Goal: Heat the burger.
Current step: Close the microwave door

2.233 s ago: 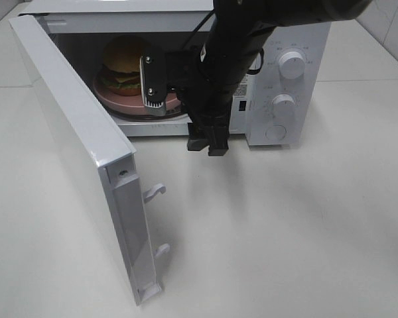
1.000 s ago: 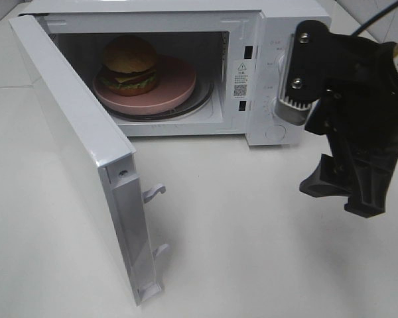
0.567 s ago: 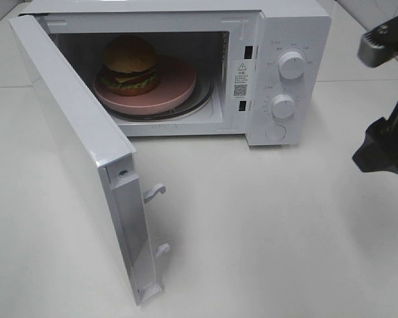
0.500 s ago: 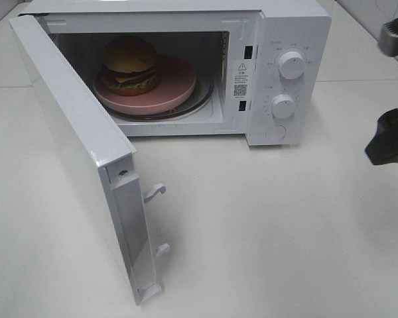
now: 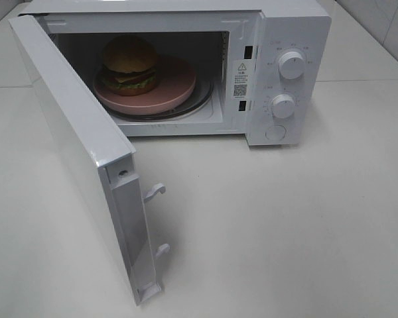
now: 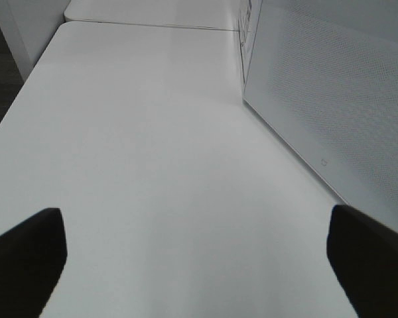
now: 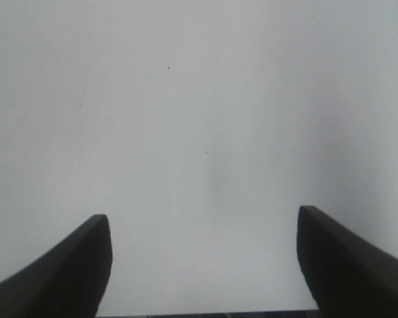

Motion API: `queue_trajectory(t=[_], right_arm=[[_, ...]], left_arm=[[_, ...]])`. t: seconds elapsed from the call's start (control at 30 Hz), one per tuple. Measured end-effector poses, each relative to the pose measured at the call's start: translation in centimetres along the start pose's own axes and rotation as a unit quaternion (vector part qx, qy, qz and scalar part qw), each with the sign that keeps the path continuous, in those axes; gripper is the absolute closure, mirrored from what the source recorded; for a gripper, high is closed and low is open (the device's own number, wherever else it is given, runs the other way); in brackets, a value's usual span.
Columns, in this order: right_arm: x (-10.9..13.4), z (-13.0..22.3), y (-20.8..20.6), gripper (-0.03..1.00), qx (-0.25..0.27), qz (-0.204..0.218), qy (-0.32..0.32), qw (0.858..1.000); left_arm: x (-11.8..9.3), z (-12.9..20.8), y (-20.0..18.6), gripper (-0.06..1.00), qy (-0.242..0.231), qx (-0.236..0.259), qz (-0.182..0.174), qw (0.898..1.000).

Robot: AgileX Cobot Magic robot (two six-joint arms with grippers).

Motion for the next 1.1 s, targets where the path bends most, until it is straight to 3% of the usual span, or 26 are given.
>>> queue_trajectory(t=[0.2, 0.47, 0.5, 0.8, 1.1], right_arm=[[-0.5, 3.9, -3.8, 0.21, -0.061, -0.029, 0.017, 0.998], [-1.1, 7.8, -5.6, 0.21, -0.130, -0.049, 0.024, 0.990], [-1.0, 8.7, -6.2, 0.21, -0.157, -0.062, 0.027, 0.985], [-1.3, 10.7, -8.7, 0.21, -0.276, -0.096, 0.038, 0.956], [-1.4, 11.4, -9.4, 0.21, -0.313, -0.102, 0.040, 0.944]], left_arm=[[0.0, 0.0, 0.0, -0.04, 0.000, 0.000, 0.000, 1.000], [0.0, 0.0, 0.0, -0.04, 0.000, 0.000, 0.000, 1.000], [0.0, 0.0, 0.0, -0.04, 0.000, 0.000, 0.000, 1.000], [0.0, 0.0, 0.0, -0.04, 0.000, 0.000, 0.000, 1.000], [0.0, 0.0, 0.0, -0.04, 0.000, 0.000, 0.000, 1.000]])
Point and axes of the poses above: a point on each arm's last joint axis where the gripper is mounted, y pointing out along that axis toward the gripper, x along the wrist's bending axis when the last joint is at zero, z = x × y, the point moved 5 cm from there along y, pointing out along that axis toward the gripper, and after that the axes turned 12 degrees about y, right-handed, at the moved point
